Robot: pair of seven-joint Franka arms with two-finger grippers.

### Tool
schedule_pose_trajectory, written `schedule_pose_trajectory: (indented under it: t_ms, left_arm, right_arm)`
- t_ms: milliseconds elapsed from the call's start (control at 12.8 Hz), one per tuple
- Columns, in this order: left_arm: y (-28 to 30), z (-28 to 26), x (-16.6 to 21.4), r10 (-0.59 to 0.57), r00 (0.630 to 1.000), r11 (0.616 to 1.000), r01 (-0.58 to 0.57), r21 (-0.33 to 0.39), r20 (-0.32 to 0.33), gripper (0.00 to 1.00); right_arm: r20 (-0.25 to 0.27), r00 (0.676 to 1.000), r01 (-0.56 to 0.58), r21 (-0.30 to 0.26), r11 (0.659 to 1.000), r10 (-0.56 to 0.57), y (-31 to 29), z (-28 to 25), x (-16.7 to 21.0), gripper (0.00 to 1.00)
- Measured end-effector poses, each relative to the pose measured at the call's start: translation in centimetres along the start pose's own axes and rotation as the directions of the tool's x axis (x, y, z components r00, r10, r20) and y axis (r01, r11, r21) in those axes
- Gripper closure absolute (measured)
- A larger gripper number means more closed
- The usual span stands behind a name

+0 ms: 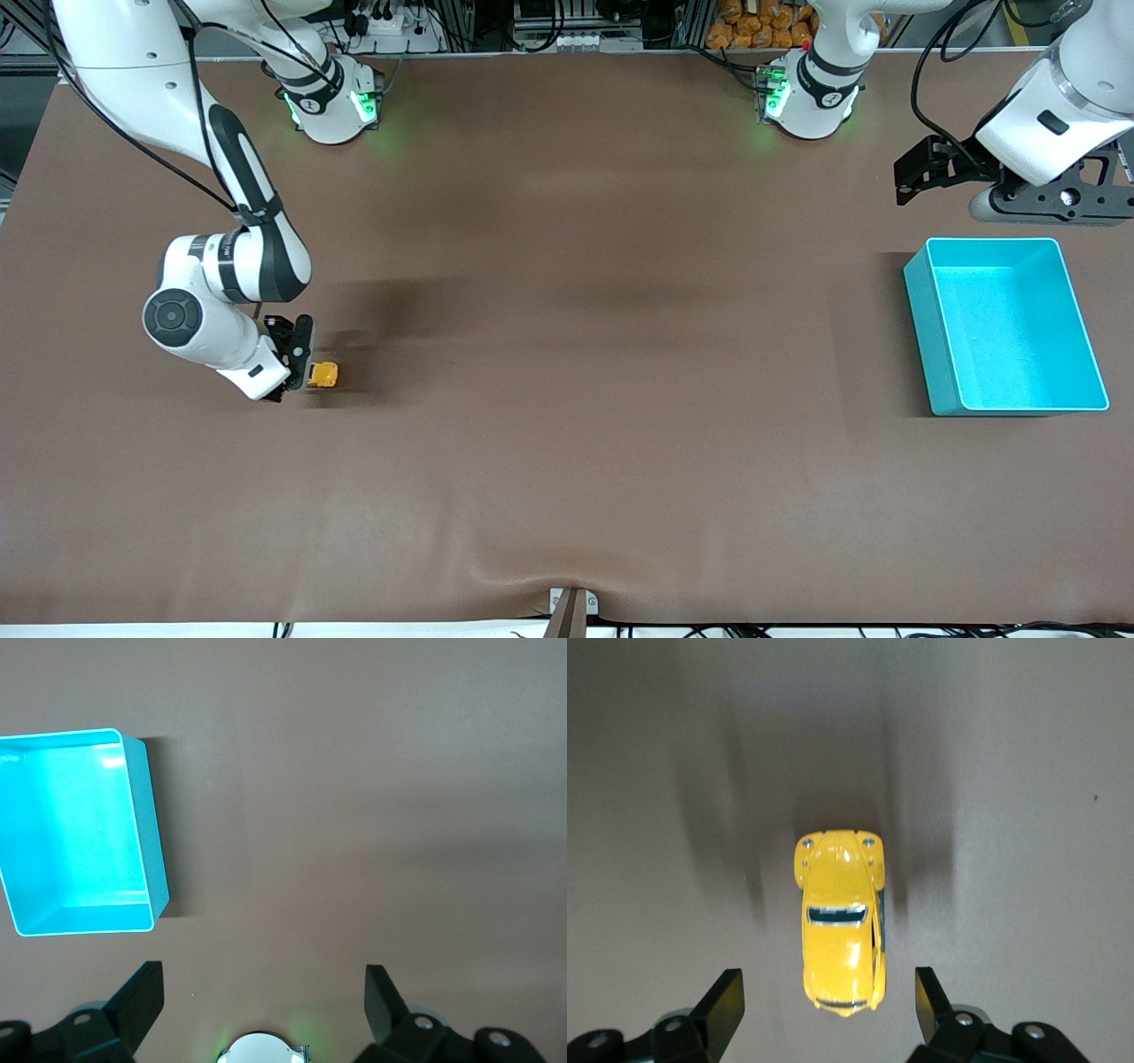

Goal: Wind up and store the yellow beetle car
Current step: 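Close the right gripper around the yellow car's body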

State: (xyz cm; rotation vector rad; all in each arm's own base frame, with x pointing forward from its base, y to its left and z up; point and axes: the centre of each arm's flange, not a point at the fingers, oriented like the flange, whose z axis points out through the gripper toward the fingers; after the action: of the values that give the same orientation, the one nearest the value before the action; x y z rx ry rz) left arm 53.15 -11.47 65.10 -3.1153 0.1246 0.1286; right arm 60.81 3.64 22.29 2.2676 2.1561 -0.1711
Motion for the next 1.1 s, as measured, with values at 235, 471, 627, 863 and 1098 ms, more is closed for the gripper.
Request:
schedule_pose_trajectory:
  t_ms: [235, 471, 627, 863, 1098]
  left_arm:
    - [0.0, 0.0, 0.0, 0.000, 1.000, 1.000, 0.000, 0.000, 0.000, 0.00]
    - [0.0, 0.0, 0.0, 0.000, 1.000, 1.000, 0.000, 0.000, 0.000, 0.00]
    - [0.0, 0.1, 0.0, 0.000, 1.000, 1.000, 0.000, 0.000, 0.001, 0.00]
    - [0.0, 0.1, 0.0, 0.000, 1.000, 1.000, 0.000, 0.000, 0.002, 0.00]
    - [0.0, 0.1, 0.0, 0.000, 1.000, 1.000, 0.000, 0.000, 0.002, 0.00]
  right_arm:
    - [-0.006, 1.000, 0.010, -0.016, 1.000, -0.010, 0.1, 0.1, 0.9, 0.13]
    - [-0.005, 1.000, 0.010, -0.018, 1.000, -0.011, 0.2, 0.8, 1.0, 0.15]
    - [-0.005, 1.000, 0.010, -0.024, 1.000, -0.011, 0.2, 1.4, 1.0, 0.16]
    - [-0.002, 1.000, 0.012, -0.025, 1.000, -0.012, 0.3, 2.6, 1.1, 0.17]
    - [0.000, 1.000, 0.012, -0.021, 1.000, -0.012, 0.3, 3.2, 1.1, 0.31]
